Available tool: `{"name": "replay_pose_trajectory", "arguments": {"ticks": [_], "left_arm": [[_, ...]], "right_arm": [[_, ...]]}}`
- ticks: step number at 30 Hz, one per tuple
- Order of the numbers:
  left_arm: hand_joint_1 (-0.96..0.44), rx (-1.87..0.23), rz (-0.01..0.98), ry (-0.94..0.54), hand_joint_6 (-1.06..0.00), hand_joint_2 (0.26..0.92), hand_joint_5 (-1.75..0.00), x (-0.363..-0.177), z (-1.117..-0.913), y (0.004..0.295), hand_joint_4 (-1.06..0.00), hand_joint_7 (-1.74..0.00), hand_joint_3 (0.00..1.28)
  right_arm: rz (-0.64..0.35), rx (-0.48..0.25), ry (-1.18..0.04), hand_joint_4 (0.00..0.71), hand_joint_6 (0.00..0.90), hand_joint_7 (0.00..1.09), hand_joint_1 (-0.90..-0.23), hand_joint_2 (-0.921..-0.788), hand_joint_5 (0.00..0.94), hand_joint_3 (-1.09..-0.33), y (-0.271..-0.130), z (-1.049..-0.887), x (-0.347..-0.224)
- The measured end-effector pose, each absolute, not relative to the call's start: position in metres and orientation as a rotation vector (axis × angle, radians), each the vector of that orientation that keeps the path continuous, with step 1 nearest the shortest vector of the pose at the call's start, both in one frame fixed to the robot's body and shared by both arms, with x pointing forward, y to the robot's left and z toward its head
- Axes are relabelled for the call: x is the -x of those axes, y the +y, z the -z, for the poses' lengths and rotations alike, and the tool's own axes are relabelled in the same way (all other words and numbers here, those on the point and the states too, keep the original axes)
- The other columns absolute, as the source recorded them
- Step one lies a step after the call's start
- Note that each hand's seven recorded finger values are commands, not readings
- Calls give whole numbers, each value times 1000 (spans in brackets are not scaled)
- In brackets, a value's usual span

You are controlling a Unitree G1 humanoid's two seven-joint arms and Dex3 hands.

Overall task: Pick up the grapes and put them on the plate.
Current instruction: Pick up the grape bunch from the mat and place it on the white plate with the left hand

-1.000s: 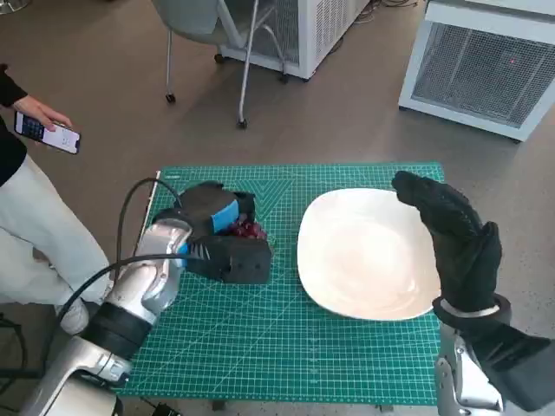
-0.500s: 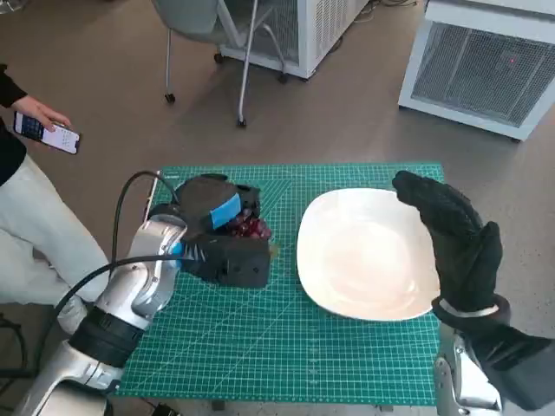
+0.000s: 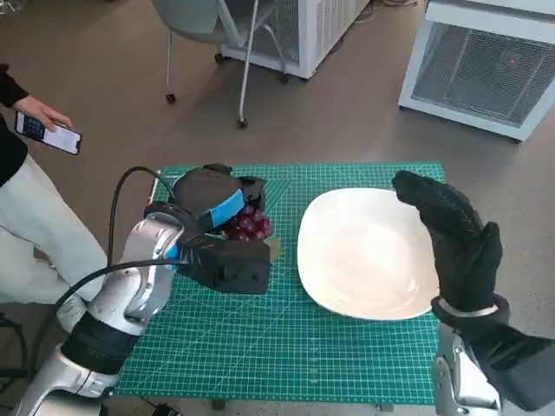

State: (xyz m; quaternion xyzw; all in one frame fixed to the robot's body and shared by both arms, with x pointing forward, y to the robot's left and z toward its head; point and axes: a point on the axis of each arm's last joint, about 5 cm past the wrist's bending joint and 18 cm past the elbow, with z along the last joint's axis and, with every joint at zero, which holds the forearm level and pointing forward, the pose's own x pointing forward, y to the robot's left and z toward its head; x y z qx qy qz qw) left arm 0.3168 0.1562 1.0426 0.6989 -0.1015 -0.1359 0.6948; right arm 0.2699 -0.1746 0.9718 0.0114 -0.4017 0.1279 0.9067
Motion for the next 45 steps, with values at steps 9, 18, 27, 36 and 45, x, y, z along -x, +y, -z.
{"name": "replay_pose_trajectory", "arguments": {"ticks": [9,18,27,36,45], "left_arm": [[5,-1575,298,-248,-538,919,-1407,-318,-1049,152,-557,-1165,177],[2,-1609,272,-347,-511,920,-1285,-319,-1075,130,-606,-1249,158],[2,-1533,345,-452,-534,828,-1347,-321,-1103,85,-535,-1311,342],[2,-1512,440,-564,-549,903,-1361,-321,-1125,43,-531,-1239,205],[0,-1477,470,-641,-483,904,-1384,-322,-1132,22,-478,-1345,252]], "right_arm": [[-262,-22,-831,393,49,606,-523,-921,5,-603,-175,-972,-270],[-254,-21,-839,395,56,604,-530,-921,5,-597,-176,-973,-269],[-235,-18,-858,396,62,598,-541,-921,5,-592,-179,-975,-266],[-197,-10,-883,395,64,589,-537,-921,4,-598,-185,-976,-257],[-154,-5,-890,392,59,584,-526,-921,2,-606,-190,-974,-249]]}}
